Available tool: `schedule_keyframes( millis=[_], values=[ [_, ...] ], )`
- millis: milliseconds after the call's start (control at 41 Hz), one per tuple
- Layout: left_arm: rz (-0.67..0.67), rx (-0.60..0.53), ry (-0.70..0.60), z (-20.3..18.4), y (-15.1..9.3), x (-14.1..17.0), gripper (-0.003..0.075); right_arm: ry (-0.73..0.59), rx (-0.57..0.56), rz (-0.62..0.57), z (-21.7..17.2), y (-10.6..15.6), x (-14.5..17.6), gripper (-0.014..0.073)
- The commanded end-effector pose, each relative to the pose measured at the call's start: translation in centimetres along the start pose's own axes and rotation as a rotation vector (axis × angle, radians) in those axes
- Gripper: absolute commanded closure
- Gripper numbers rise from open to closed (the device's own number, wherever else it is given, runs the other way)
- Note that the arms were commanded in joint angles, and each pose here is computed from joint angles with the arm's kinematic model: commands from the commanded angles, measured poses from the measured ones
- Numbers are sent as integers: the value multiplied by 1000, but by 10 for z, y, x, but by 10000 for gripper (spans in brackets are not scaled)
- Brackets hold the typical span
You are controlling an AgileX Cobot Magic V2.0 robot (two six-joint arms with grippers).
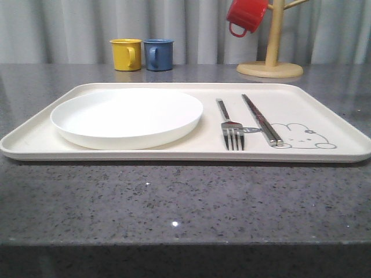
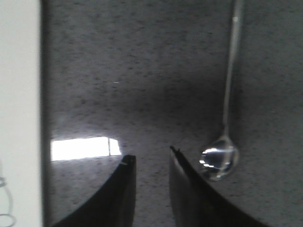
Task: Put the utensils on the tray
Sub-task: 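Grasp the steel spoon beside the tray with the right gripper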
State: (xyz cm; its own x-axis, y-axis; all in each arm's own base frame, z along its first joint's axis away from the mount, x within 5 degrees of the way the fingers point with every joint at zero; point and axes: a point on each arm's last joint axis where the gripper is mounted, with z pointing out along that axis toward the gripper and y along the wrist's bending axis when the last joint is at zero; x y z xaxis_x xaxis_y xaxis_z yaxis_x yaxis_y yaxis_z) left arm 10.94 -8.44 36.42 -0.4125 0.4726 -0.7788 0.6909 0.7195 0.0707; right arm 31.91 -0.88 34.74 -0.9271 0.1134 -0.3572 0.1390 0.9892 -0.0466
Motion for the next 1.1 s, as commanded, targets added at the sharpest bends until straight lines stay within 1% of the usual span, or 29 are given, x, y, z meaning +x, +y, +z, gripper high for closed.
schedule_keyframes(
  millis=[0, 98, 244, 512, 707, 976, 1024, 1073],
  values=[
    [-13, 0, -96, -7, -1, -11, 332, 61, 40, 8, -11, -29, 5, 380],
    [-13, 0, -96, -7, -1, -11, 332, 87, 58, 39, 0, -49, 3, 380],
    [-13, 0, -96, -7, -1, -11, 332, 121, 68, 65, 16, -64, -1, 380],
    [-13, -2, -103, -7, 0, -12, 332, 148, 64, 50, 48, -64, -11, 380],
    [-13, -2, -103, -7, 0, -12, 332, 160, 31, 60, 69, -61, -17, 380],
    [-13, -2, -103, -7, 0, -12, 332, 173, 10, 65, 86, -59, -21, 385],
    [-13, -2, -103, -7, 0, -12, 332, 179, 10, 65, 87, -59, -20, 403],
    [-13, -2, -103, -7, 0, -12, 332, 182, 10, 65, 87, -59, -20, 448]
  ],
)
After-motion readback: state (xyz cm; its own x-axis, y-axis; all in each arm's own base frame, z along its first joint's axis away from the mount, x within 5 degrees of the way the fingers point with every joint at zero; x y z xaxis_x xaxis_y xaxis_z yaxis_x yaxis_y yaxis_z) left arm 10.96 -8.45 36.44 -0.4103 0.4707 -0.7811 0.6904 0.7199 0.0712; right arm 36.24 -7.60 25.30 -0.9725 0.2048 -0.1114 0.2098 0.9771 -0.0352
